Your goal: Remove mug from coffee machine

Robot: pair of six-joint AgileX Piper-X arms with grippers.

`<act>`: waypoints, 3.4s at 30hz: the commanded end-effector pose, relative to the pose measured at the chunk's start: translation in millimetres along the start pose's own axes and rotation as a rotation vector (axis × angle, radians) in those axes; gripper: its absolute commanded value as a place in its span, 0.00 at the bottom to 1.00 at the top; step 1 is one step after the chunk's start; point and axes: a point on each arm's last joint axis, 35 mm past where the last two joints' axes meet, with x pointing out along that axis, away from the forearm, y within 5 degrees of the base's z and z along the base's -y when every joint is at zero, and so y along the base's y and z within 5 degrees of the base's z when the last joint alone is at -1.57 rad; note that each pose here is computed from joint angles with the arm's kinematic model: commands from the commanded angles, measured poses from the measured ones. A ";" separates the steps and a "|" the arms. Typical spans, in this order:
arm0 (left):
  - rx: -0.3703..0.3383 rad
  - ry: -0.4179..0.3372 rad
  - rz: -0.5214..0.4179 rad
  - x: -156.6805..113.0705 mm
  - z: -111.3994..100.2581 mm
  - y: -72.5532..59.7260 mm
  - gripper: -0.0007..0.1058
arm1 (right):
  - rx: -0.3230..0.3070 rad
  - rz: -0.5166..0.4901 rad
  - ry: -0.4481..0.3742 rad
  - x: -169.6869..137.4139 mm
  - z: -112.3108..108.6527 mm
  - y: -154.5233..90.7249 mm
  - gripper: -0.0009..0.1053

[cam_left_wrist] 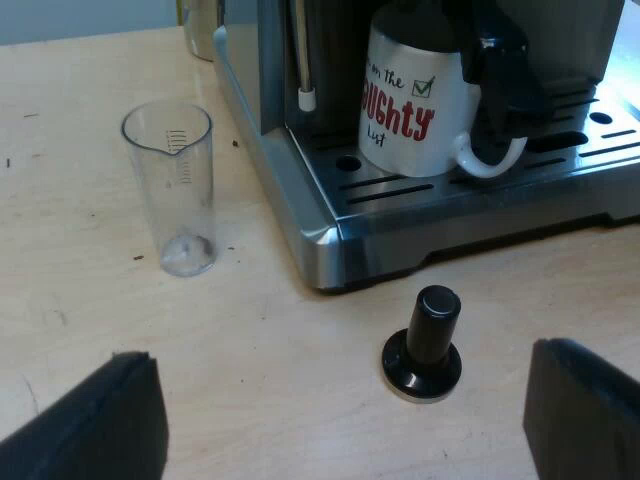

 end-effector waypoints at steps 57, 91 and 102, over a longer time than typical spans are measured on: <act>0.123 0.039 -0.262 47.6 24.5 -12.4 0.75 | -0.380 0.470 -0.116 68.8 102.7 79.2 0.68; 0.128 0.019 -0.340 47.4 26.9 -15.5 0.75 | -0.312 0.480 -0.213 144.8 100.6 170.0 0.68; 0.128 0.019 -0.340 47.4 26.9 -15.5 0.75 | -0.274 0.393 -0.333 179.1 86.2 205.3 0.68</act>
